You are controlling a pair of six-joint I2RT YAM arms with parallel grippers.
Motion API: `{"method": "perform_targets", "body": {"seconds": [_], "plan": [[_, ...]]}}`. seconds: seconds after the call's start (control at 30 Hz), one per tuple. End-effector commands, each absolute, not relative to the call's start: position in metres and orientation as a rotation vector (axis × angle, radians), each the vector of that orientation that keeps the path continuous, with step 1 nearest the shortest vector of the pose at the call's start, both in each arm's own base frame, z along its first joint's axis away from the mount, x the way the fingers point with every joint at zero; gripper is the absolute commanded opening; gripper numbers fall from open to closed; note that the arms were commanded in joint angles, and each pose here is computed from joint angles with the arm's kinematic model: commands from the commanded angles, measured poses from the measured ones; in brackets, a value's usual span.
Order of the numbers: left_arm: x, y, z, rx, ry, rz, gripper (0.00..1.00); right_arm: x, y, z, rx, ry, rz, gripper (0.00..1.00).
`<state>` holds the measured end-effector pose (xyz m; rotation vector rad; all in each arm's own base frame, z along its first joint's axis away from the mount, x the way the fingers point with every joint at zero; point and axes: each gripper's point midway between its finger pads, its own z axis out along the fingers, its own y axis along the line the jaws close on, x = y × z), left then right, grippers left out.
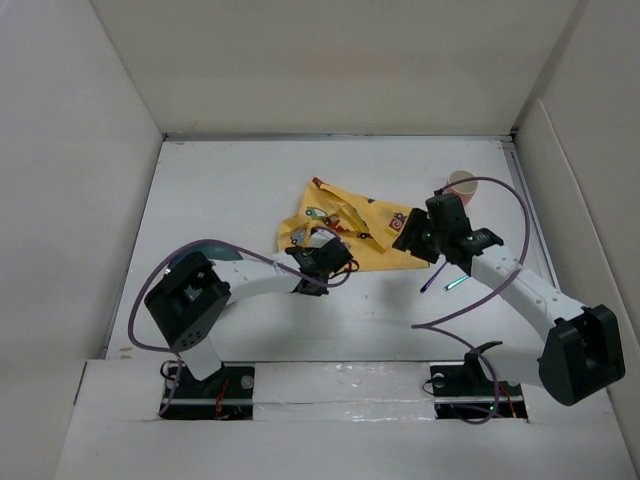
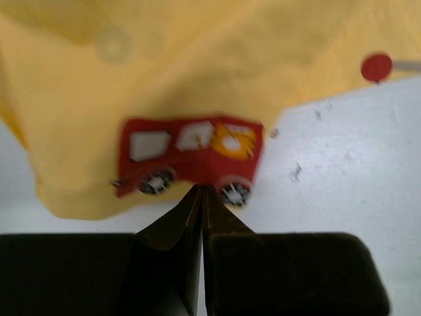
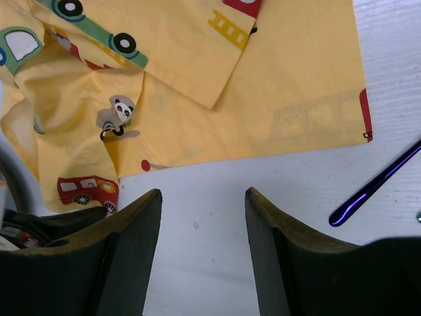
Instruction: Set the dinner table for one person
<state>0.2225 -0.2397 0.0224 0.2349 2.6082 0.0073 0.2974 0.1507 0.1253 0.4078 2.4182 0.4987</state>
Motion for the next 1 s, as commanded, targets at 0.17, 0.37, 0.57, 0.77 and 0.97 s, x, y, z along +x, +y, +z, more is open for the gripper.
{"method": "perform_targets", "body": {"seconds": [0.17,0.37,0.57,0.77,0.97], "plan": [[0.314,-0.184,0.116,0.059,2.389,0.071,0.0,0.295,0.148,0.12,0.406,2.422,0.494,0.59],[0.342,-0.173,0.126,0.071,2.429,-0.038,0.0,0.298,0.151,0.125,0.385,2.433,0.518,0.6],[0.259,-0.253,0.109,0.56,2.444,-0.138,0.0,0.297,0.143,0.122,0.405,2.426,0.492,0.38],[0.227,-0.254,0.064,0.595,2.555,-0.202,0.25,0.295,0.137,0.127,0.413,2.411,0.497,0.1],[0.211,-0.249,0.037,0.665,2.594,-0.121,0.29,0.293,0.128,0.127,0.44,2.399,0.499,0.19]]}}
